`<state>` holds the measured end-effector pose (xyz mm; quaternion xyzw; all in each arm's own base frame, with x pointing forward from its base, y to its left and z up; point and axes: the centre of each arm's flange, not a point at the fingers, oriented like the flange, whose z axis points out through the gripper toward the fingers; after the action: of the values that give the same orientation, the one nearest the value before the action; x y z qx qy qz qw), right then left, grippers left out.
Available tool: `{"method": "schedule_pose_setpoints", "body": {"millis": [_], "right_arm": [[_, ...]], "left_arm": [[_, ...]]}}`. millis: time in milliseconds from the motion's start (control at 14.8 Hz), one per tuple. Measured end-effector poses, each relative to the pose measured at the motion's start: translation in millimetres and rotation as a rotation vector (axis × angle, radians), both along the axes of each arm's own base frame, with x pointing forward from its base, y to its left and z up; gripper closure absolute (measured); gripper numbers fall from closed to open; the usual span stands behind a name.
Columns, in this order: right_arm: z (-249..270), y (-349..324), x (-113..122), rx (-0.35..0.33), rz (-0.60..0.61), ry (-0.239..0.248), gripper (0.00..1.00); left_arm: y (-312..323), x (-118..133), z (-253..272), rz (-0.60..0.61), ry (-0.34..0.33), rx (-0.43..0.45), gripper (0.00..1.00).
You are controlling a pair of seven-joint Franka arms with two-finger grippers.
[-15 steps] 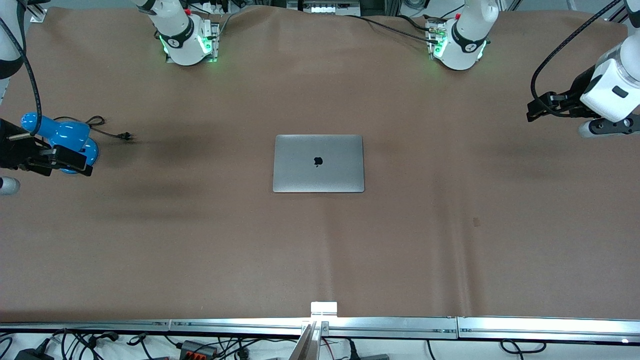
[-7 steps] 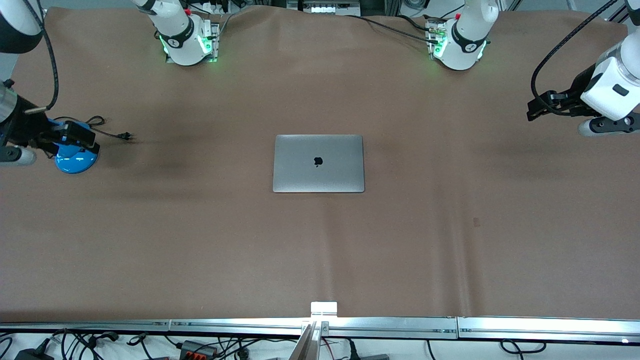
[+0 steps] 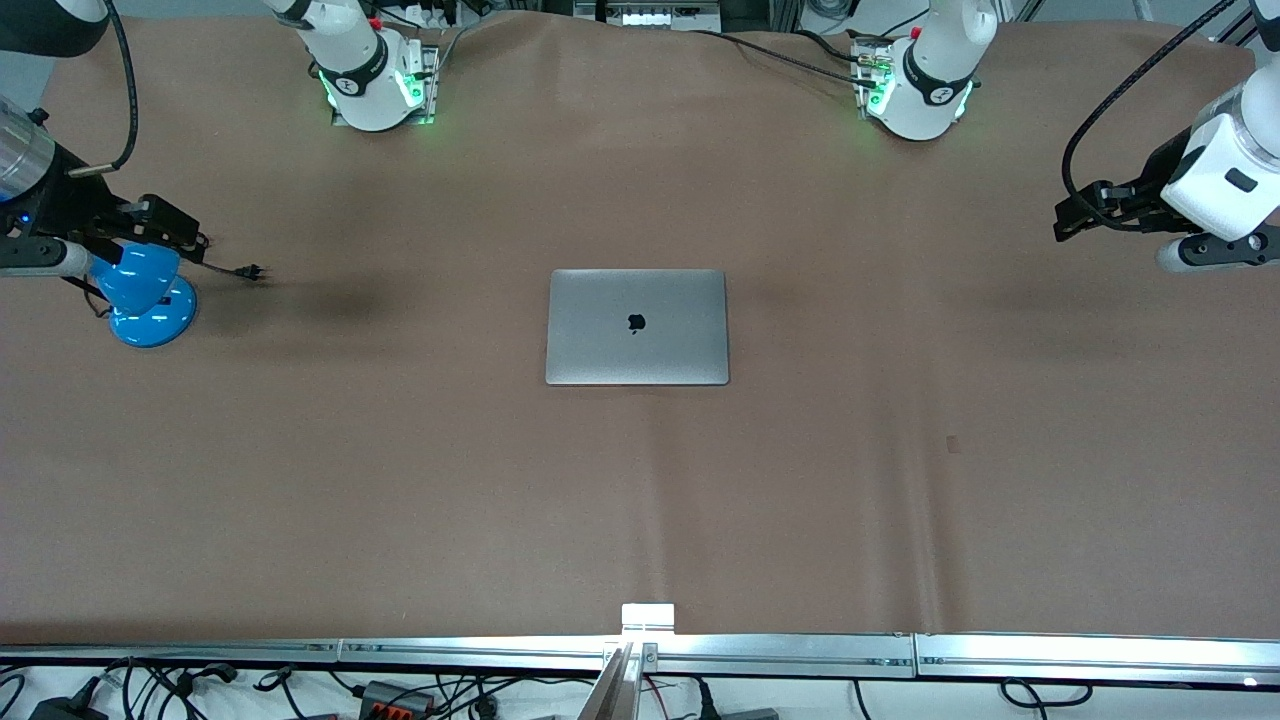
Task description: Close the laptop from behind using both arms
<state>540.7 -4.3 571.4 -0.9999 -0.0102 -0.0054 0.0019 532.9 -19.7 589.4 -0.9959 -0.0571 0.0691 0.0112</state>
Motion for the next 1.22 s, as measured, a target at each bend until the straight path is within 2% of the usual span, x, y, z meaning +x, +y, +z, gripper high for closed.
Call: {"method": "schedule_pose_setpoints", "body": {"millis": [203, 406, 948, 1219], "right_arm": [[7.0, 0.2, -6.0, 0.001, 0.001, 0.000, 0.00], [7.7, 2.6, -6.3, 0.000, 0.008, -0.002, 0.00], [7.8, -8.8, -6.3, 0.006, -0.012, -0.004, 0.00], [7.8, -7.1, -6.2, 0.006, -0.009, -0.004, 0.00]], "left_arm": [[-0.2, -0.3, 3.4, -0.003, 0.000, -0.001, 0.00], [-5.3, -7.2, 12.4, -0.017, 0.046, 0.000, 0.00], [-4.2, -4.4, 9.1, -0.019, 0.060, -0.001, 0.00], [-6.1, 4.2, 12.9, -0.030, -0.005, -0.004, 0.00]]}}
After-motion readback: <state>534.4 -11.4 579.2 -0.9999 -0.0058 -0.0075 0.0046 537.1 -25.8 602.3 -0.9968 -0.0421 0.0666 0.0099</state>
